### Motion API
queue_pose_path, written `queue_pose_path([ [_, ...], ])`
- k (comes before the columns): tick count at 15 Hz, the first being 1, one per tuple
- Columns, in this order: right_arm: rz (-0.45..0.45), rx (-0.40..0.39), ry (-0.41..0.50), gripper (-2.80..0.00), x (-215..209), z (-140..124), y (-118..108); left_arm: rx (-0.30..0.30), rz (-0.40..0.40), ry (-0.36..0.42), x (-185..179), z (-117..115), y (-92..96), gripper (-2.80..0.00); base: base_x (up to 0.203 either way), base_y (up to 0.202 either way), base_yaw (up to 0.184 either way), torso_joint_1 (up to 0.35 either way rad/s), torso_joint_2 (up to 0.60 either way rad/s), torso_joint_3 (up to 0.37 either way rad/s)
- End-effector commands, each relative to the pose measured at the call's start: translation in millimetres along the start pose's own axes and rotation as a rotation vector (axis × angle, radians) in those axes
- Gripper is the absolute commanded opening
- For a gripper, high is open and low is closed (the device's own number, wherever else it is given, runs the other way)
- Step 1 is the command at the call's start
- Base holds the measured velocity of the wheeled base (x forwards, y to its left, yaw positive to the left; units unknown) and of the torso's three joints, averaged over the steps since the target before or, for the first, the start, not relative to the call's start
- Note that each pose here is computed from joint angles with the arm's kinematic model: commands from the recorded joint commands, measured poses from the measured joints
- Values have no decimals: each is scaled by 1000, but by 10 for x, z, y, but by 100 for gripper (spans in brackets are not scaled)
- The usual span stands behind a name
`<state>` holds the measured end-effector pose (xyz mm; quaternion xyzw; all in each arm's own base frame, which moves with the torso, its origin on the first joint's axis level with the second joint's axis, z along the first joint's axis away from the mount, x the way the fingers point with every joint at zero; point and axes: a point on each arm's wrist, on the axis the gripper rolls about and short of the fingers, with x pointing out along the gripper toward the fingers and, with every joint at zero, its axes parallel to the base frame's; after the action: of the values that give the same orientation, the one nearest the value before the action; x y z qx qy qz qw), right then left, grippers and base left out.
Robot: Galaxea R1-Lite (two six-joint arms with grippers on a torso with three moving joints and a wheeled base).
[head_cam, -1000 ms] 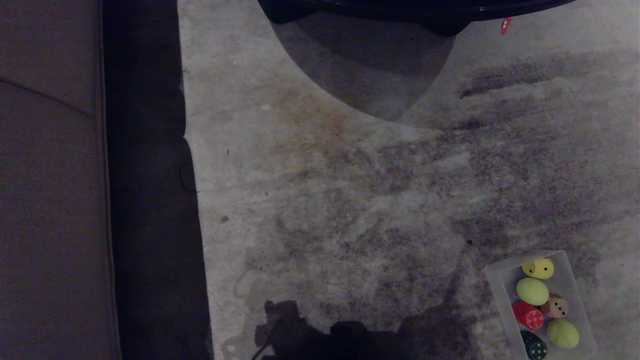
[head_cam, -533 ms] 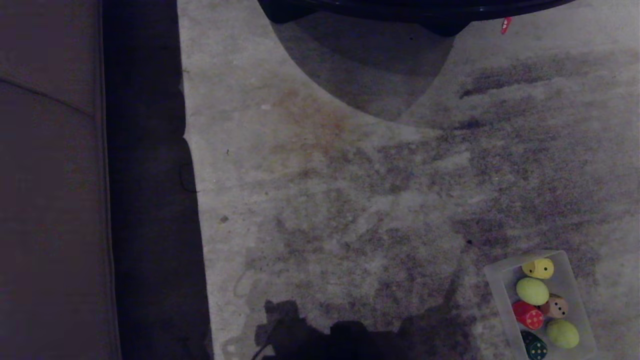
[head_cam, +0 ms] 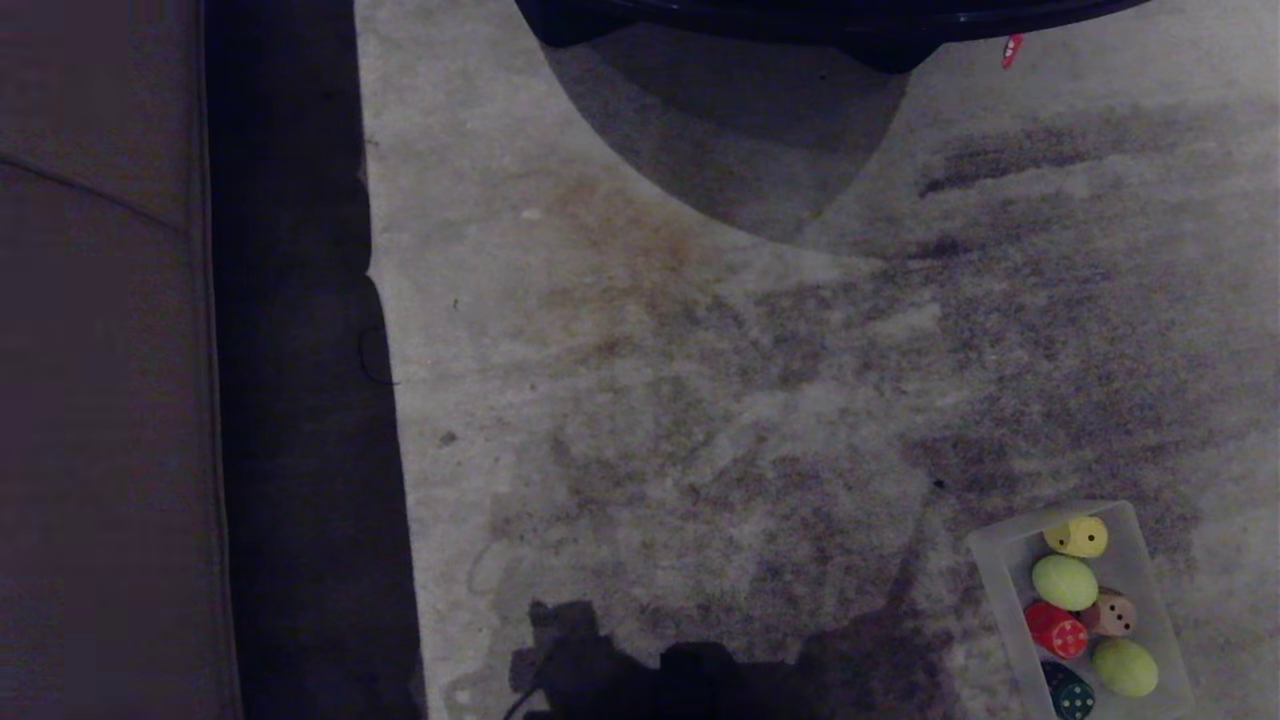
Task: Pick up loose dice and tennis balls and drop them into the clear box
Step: Close the lid
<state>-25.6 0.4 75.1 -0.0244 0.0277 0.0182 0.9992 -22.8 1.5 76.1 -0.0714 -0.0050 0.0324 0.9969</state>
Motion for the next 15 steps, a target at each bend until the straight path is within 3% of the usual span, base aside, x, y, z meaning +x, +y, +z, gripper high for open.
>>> queue_pose_path([
  [1, 0, 0, 1, -280, 0, 0, 0, -1, 1, 0, 0, 0, 0, -280, 0, 0, 0, 0, 0, 0],
  [12, 0, -1, 1, -280, 0, 0, 0, -4, 1, 1, 1, 1, 0, -280, 0, 0, 0, 0, 0, 3],
  [15, 0, -1, 0, -280, 0, 0, 0, -4, 1, 1, 1, 1, 0, -280, 0, 0, 0, 3, 1, 169],
])
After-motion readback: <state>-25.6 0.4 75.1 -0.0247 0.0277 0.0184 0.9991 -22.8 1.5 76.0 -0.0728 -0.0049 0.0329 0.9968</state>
